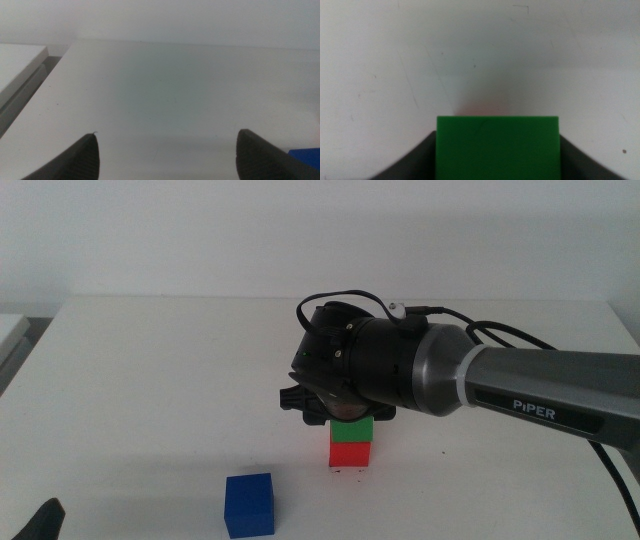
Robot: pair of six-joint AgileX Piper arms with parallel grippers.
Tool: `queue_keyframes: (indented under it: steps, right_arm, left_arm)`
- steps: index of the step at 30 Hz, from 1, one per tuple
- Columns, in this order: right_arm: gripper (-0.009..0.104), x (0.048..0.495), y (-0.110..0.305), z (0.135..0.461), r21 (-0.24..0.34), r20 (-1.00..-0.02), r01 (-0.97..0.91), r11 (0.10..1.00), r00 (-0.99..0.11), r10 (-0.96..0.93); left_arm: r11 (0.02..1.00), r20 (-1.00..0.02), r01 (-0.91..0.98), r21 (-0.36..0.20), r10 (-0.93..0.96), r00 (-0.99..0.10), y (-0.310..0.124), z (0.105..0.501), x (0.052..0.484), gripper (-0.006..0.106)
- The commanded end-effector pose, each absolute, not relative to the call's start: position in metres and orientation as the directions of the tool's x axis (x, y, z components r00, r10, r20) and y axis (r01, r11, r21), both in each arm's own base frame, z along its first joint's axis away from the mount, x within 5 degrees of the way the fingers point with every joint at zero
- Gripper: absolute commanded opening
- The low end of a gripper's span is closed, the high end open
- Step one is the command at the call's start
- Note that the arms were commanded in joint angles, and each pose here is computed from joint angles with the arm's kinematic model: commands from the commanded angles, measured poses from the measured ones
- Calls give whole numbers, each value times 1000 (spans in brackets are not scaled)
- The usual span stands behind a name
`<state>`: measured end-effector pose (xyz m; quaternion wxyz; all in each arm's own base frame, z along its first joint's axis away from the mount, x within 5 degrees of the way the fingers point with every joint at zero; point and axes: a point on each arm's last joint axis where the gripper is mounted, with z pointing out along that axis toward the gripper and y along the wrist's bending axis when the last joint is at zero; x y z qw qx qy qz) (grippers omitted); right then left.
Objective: Stack red cubes first, then green, then blue cubes in a specific spot.
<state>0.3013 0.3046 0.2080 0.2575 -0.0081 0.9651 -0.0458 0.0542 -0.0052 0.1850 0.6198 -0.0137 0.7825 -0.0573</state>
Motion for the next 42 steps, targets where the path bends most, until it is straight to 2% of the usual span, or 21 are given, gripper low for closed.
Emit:
queue_keyframes:
  steps: [1,5,8,15,18,20,26,28,31,37,42]
  right_arm:
    - [52,304,303,210,-99,-505,9,995,-862,-42]
    - [80,304,303,210,-94,-509,5,996,-860,-44]
    - [89,302,304,222,-56,-528,-2,998,-849,-31]
    - [90,260,281,310,47,-637,-131,990,-767,-71]
    - [90,226,249,343,76,-695,-232,970,-710,-115]
    - [90,201,222,353,76,-718,-294,953,-679,-153]
    - [90,138,140,354,-5,-757,-459,889,-580,-303]
    - [90,109,101,352,12,-802,-490,871,-526,-285]
    - [90,88,74,346,17,-835,-525,851,-476,-277]
    - [90,61,47,347,-32,-883,-636,771,-344,-320]
    - [90,58,43,348,-33,-891,-640,768,-329,-312]
  left_arm:
    - [993,-972,47,-111,-98,-214,-5,186,54,94]
    - [993,-972,47,-111,-98,-214,-5,186,54,94]
    - [993,-972,47,-111,-98,-214,-5,186,54,94]
    - [993,-972,47,-111,-98,-214,-5,186,54,94]
    - [993,-972,47,-111,-98,-214,-5,186,54,94]
    - [993,-972,47,-111,-98,-214,-5,186,54,94]
    - [993,-972,47,-111,-98,-214,-5,186,54,94]
    - [993,-972,47,-111,-98,-214,-5,186,54,94]
    - [993,-972,47,-111,-98,-214,-5,186,54,94]
    - [993,-972,47,-111,-98,-214,-5,186,54,94]
    - [993,-972,47,-111,-98,-214,-5,186,54,94]
